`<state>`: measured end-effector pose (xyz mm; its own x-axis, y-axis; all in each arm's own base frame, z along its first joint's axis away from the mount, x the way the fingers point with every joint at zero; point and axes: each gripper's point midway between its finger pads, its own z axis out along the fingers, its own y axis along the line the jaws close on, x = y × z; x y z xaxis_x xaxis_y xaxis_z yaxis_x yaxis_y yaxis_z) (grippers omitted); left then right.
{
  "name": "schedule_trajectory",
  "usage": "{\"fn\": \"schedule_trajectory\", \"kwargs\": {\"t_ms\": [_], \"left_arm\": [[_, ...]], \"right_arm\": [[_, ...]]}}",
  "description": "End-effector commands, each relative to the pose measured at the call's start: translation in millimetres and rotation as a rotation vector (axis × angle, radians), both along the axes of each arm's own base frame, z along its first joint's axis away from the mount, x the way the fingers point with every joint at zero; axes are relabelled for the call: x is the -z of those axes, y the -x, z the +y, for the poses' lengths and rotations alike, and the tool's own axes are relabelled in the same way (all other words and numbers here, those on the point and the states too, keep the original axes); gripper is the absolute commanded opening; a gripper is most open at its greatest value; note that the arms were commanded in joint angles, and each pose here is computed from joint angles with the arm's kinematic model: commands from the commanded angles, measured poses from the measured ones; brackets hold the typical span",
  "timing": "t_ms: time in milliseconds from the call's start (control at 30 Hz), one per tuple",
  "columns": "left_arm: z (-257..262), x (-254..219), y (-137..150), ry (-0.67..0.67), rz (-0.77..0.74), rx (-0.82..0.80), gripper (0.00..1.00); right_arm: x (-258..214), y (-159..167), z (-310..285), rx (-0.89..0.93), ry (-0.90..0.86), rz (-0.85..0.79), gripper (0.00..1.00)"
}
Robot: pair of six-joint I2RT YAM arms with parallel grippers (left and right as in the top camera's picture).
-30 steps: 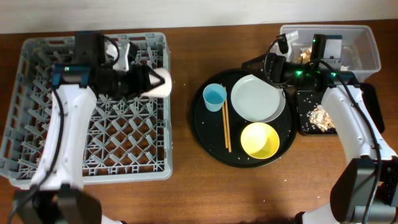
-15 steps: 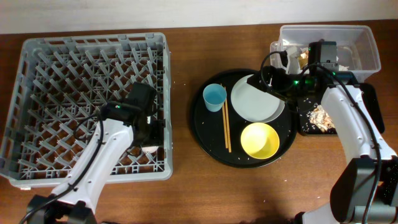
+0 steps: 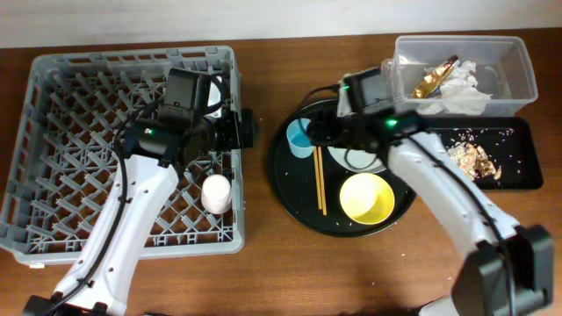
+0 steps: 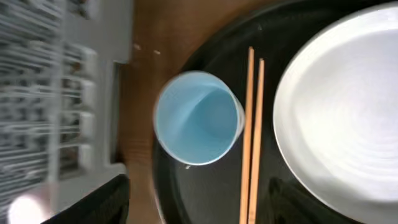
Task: Sort waste into correct bins and load items into the dishwasher rack
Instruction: 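Grasp the light-blue cup with the right gripper and pass it left, then place the light-blue cup in the rack with the left gripper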
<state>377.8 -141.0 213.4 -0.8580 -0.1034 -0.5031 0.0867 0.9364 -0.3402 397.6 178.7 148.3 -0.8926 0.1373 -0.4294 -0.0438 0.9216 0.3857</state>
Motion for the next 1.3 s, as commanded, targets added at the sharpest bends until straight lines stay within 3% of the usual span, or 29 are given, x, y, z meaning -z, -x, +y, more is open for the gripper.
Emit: {"fn": "schedule_trajectory", "kwargs": {"t_ms": [0,100,233,300,367,467,533,667,767,1000,1033,1067,1167,1200,1233,1267], "left_arm": [[-5,-8,-1,0.039,-0.009,0.009,0.99],[-4,-8,-2,0.034,-0.011,0.005,0.99],[-4,-8,-2,0.034,-0.011,0.005,0.99],[-4,-8,-2,0.034,-0.012,0.005,0.99],[-9,-10,-1,0.065,-0.01,0.024,0.99],[-34,-51,-2,0.397,-0.052,0.202,0.99],[-40,-84,3,0.579,-0.104,0.336,0.99],[-58,-140,34,0.807,-0.212,0.66,0.99],[-59,-142,37,0.818,-0.215,0.681,0.99],[-59,-142,37,0.817,-0.219,0.685,0.99],[-59,-142,38,0.819,-0.219,0.688,0.93],[-59,-142,38,0.819,-0.218,0.688,0.8],[-60,-143,40,0.827,-0.216,0.699,0.74],[-60,-143,40,0.827,-0.216,0.699,0.65],[-60,-143,40,0.827,-0.216,0.699,0.61],[-60,-143,40,0.827,-0.216,0.699,0.57]], "right_arm": [[43,-22,-8,0.139,0.077,0.036,0.5],[81,-21,-6,0.132,0.102,0.111,0.32],[81,-24,-5,0.131,0.096,0.101,0.04],[77,-22,-1,0.114,0.065,0.108,0.04],[23,-24,2,0.041,-0.104,0.072,0.04],[-75,-15,-23,-0.114,-0.439,-0.054,0.04],[-111,-3,-31,-0.259,-0.635,-0.107,0.04],[-150,14,13,-0.525,-0.748,-0.235,0.04],[-182,34,54,-0.705,-0.831,-0.301,0.04],[-201,42,90,-0.762,-0.849,-0.352,0.04],[-196,38,94,-0.742,-0.839,-0.35,0.04],[-191,34,95,-0.73,-0.835,-0.346,0.04],[-177,25,98,-0.704,-0.83,-0.319,0.04],[-176,24,99,-0.705,-0.831,-0.314,0.04],[-176,25,99,-0.706,-0.831,-0.314,0.13],[-176,25,99,-0.706,-0.831,-0.313,0.39]]}}
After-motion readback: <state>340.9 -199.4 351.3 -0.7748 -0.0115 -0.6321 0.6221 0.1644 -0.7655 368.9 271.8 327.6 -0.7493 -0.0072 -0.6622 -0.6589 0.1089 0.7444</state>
